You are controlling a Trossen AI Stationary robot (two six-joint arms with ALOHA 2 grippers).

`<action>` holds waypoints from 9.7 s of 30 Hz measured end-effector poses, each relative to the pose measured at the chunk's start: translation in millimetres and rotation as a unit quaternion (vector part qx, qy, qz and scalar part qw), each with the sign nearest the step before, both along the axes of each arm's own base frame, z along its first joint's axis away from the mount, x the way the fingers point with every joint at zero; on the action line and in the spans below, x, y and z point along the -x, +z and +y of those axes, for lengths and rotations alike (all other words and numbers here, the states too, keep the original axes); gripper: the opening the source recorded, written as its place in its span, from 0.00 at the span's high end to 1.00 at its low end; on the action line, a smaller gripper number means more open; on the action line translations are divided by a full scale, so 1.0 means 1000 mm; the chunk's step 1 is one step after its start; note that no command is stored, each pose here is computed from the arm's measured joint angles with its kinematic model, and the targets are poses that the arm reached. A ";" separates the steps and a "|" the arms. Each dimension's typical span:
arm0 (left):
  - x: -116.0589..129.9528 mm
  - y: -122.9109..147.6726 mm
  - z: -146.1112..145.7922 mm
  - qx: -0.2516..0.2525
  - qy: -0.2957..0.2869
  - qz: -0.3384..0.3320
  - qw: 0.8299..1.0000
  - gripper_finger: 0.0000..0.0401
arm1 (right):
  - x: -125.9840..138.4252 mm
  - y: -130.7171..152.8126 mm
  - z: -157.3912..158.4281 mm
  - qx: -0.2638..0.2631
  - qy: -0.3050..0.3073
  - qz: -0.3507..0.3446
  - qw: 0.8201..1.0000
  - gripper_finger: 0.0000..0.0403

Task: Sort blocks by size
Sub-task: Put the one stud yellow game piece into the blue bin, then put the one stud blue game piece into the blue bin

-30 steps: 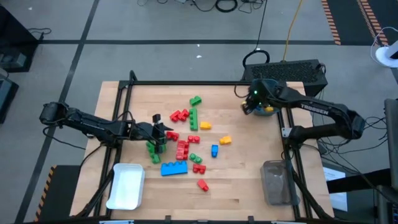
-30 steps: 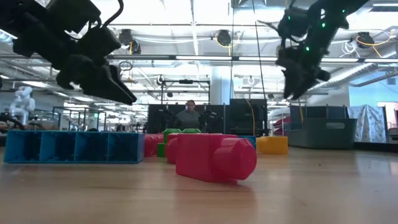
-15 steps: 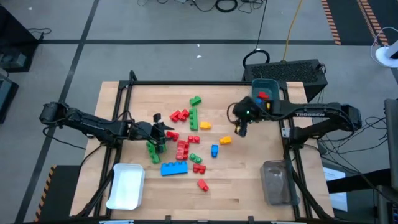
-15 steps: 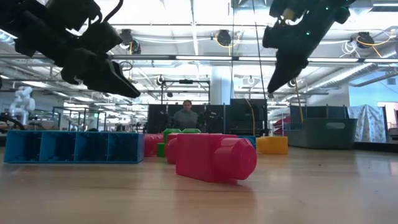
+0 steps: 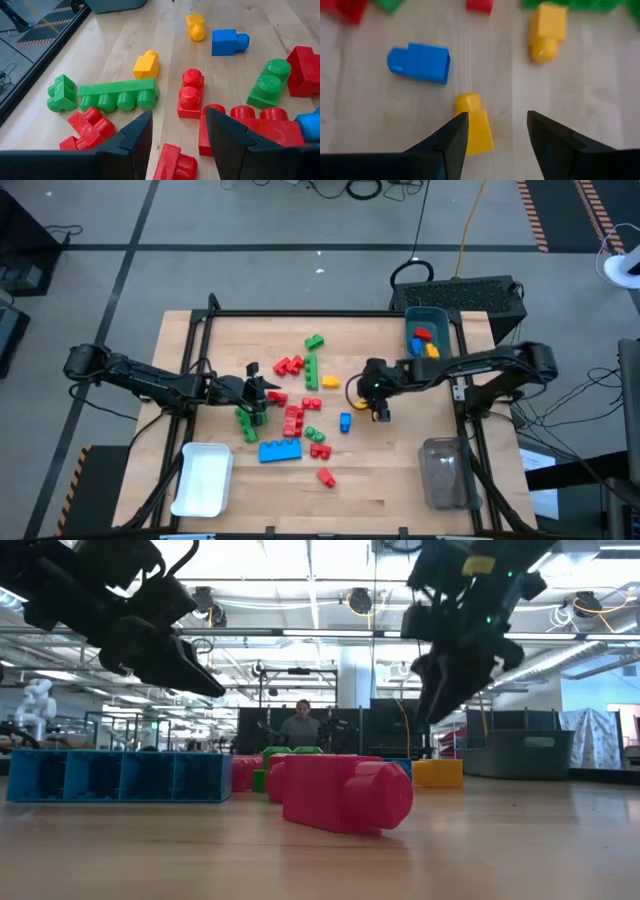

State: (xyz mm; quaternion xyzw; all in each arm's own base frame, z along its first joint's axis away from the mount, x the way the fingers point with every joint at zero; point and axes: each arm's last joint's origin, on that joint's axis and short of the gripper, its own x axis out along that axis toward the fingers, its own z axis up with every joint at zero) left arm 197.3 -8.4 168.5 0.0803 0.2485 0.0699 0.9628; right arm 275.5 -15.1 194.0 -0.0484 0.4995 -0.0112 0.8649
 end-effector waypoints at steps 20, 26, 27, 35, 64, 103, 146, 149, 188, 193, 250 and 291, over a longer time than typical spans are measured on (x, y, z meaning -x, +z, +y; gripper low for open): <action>0.000 0.000 0.000 -0.001 0.000 0.002 1.000 0.58 | -0.016 -0.053 0.002 -0.029 0.001 0.086 0.996 0.38; 0.000 0.000 0.000 -0.001 0.001 0.002 1.000 0.58 | -0.017 -0.057 0.003 -0.035 -0.002 0.089 0.995 0.53; 0.000 0.000 0.000 -0.001 0.000 0.002 1.000 0.58 | -0.017 -0.057 0.003 -0.037 -0.006 0.088 0.995 0.56; 0.000 0.000 0.003 -0.001 0.007 0.002 1.000 0.58 | -0.017 -0.050 0.001 -0.048 -0.036 0.074 0.995 0.72; 0.000 0.000 0.004 -0.001 0.012 0.002 1.000 0.58 | 0.053 0.035 -0.103 0.016 -0.464 -0.079 0.882 0.71; 0.002 -0.004 0.004 -0.003 0.012 0.026 1.000 0.58 | 0.118 0.025 -0.154 0.009 -0.622 0.031 0.782 0.51; 0.001 -0.001 0.004 -0.005 0.010 0.008 1.000 0.58 | -0.026 0.000 -0.084 -0.009 -0.169 -0.149 0.974 0.51; 0.001 -0.001 0.004 -0.006 0.009 0.008 1.000 0.58 | -0.041 -0.006 -0.082 -0.016 -0.154 -0.137 0.978 0.51; 0.003 -0.004 0.005 -0.008 0.022 0.026 0.999 0.58 | -0.095 -0.053 -0.063 -0.046 -0.094 -0.013 0.994 0.71; 0.003 -0.004 0.005 -0.008 0.022 0.026 0.999 0.58 | -0.093 -0.050 -0.063 -0.047 -0.109 -0.010 0.993 0.71; 0.002 -0.004 0.005 0.003 0.027 0.023 0.999 0.58 | 0.134 0.016 -0.109 0.122 -0.625 -0.077 0.767 0.69; 0.001 -0.002 0.005 0.016 0.031 0.010 0.999 0.58 | 0.130 0.022 -0.118 0.040 -0.577 -0.127 0.805 0.54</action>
